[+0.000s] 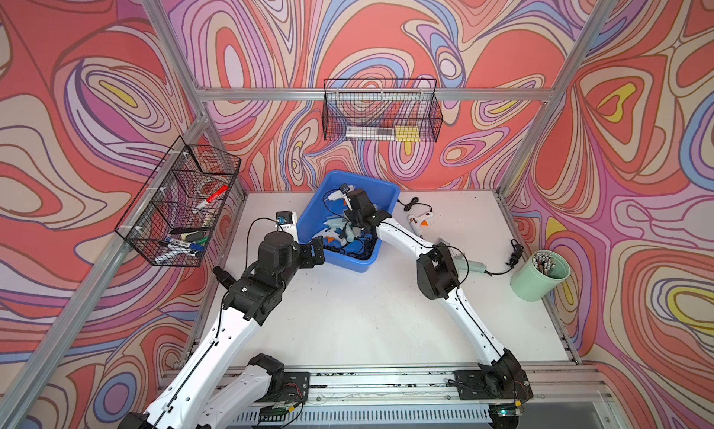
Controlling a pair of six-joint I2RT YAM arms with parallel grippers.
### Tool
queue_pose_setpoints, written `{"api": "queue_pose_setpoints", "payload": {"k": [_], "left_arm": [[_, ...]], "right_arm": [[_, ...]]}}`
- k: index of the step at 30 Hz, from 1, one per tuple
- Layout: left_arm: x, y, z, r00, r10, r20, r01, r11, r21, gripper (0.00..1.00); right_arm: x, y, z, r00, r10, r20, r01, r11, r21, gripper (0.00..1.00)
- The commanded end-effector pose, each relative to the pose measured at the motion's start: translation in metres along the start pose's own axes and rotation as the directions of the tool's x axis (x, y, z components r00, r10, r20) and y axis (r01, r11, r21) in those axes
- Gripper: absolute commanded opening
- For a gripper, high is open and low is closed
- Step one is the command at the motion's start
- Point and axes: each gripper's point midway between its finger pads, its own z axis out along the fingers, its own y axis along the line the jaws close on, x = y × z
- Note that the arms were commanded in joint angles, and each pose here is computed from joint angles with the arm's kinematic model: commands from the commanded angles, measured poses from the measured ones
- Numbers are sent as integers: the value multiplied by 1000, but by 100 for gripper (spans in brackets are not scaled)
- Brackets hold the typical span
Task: Put the hot melt glue gun into the storage box
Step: Place the hot melt adhesive gun in the storage box.
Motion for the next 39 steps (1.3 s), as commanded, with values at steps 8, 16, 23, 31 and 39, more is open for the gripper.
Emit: {"api": "queue_pose_setpoints", "payload": {"k": [8, 16, 23, 31, 39], "left_arm": [[2, -1, 1, 1000, 5, 4, -5, 1000, 5, 99], [-3, -1, -3, 1000, 4, 15, -4, 1000, 5, 99], [-7, -2, -4, 1000, 0, 23, -1, 1000, 10, 99], [-9, -5, -4, 999, -16, 33, 15, 999, 28, 99], [-12, -8, -4, 999, -15, 39, 13, 999, 39, 99]], "right_arm": [[31, 11, 3, 994, -62, -85, 59, 998, -36, 34], [29, 8, -3, 994, -64, -92, 62, 998, -27, 46], [-29, -14, -42, 999, -40, -17, 39, 999, -18, 67], [-106, -54, -132, 992, 46, 121, -40, 998, -57, 76], [-109, -90, -224, 972, 186, 146, -178, 982, -62, 76]]}}
